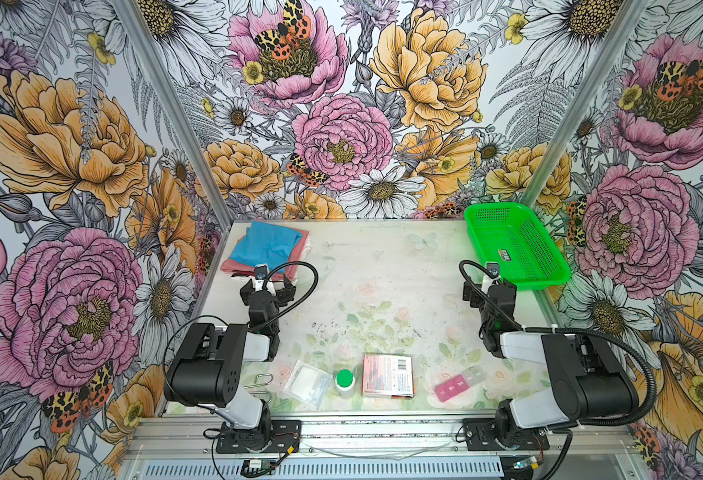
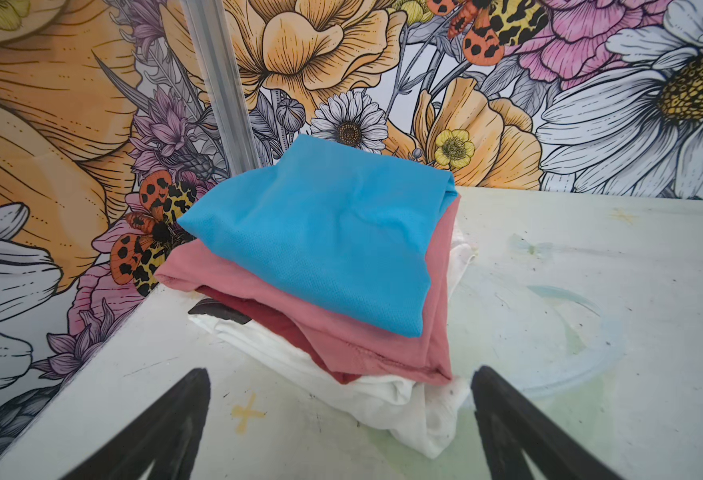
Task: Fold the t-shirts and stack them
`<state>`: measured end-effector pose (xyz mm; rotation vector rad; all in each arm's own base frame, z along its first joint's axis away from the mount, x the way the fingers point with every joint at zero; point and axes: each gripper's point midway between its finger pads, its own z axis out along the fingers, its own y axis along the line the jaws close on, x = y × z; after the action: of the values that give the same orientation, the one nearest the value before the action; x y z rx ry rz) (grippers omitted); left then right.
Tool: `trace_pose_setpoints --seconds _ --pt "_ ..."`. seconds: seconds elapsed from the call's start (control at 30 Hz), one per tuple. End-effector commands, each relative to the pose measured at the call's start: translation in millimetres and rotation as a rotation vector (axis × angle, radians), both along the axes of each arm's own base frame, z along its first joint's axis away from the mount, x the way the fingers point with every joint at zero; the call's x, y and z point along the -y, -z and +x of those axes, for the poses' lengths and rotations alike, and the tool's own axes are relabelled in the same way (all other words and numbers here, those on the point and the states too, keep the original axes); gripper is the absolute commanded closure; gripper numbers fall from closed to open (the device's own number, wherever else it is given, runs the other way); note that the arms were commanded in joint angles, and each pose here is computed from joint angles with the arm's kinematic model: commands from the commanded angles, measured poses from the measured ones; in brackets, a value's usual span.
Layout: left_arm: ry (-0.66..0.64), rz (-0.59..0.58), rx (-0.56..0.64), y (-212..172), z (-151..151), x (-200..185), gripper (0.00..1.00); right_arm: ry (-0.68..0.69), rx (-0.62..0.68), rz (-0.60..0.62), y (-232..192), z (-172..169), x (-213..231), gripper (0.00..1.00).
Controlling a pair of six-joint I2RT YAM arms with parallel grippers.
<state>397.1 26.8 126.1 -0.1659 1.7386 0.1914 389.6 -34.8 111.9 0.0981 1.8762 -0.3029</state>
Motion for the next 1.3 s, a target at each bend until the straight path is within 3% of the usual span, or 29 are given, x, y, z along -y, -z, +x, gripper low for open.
trace_pose_setpoints --seconds 0.0,1.0,1.27 --pt "0.019 -0.034 0.015 -6.3 4.3 1.2 0.01 -0.007 0.066 0.099 -4.3 8.6 -0.6 0.01" --pt "0.023 -0.04 0.006 -4.5 4.9 -0.6 0.01 -0.002 0.079 0.107 -3.9 7.7 2.3 0.01" --pt "0.115 -0.078 -0.001 -4.0 8.9 6.4 0.01 -0.002 0.078 0.108 -3.8 7.7 2.4 0.01"
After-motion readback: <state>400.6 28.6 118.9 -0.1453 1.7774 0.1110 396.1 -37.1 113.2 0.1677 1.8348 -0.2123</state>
